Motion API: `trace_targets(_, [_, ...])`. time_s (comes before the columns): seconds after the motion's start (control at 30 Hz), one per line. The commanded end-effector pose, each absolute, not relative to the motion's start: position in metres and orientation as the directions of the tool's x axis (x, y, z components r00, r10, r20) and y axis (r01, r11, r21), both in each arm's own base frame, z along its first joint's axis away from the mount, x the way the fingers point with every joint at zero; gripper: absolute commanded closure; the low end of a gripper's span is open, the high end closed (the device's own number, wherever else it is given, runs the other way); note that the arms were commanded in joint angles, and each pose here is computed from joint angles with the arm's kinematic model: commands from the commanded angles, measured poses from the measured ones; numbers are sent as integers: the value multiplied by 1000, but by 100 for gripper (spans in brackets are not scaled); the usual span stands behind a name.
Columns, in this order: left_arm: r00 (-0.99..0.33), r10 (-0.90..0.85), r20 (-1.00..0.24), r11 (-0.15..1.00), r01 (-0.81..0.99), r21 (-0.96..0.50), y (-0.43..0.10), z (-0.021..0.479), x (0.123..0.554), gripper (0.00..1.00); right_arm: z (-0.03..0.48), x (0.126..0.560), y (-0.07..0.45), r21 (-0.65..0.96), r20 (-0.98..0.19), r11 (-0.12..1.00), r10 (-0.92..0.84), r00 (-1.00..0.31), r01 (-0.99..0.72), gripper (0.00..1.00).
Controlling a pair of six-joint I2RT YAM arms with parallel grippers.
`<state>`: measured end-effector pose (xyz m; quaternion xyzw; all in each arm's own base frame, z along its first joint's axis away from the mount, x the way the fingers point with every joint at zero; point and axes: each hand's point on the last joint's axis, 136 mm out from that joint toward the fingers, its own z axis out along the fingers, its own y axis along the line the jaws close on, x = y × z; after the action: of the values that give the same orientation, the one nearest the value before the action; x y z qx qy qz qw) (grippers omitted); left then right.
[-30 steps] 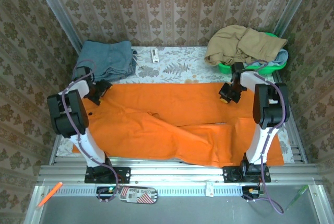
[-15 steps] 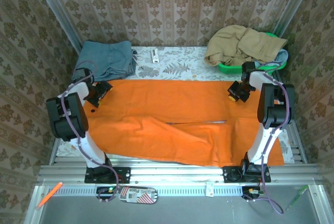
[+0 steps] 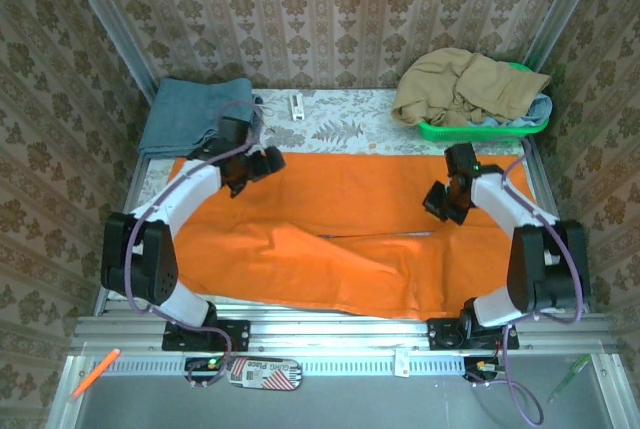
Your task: Fold and stack the trousers
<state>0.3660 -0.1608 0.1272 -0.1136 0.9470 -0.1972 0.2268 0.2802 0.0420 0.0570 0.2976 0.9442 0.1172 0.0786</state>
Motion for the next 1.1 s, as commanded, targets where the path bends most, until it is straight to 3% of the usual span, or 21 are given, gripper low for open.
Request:
trace_targets(0.0, [-870,-335,-362,899,-180,-400,-154,106,356,10,53,243,31,205,-62,780,613,-788,591,90])
trace_targets(0.17, [-895,-327,-302,899,-196,-392,-159,71,363,10,33,228,21,158,-29,757,646,-763,634,90])
trace_targets(0.4, [-873,-418,-252,868,-303,-393,-130,35,382,10,23,271,-5,111,-68,721,693,-718,684,95])
trace_targets(0.6, [-843,-498,-202,825,-389,-410,-97,15,380,11,43,299,5,160,-57,749,657,-751,643,95])
trace_targets(0.77, [-832,-514,-207,818,-403,-411,-85,15,373,10,80,312,-3,189,-198,771,636,-746,608,90])
trace_targets(0.97, [-812,-552,-191,792,-438,-425,-74,10,378,10,34,346,-3,164,-81,756,651,-755,634,95])
trace_targets(1.07, [-804,-562,-196,788,-447,-424,-68,12,378,10,23,358,0,144,-80,759,648,-757,635,94])
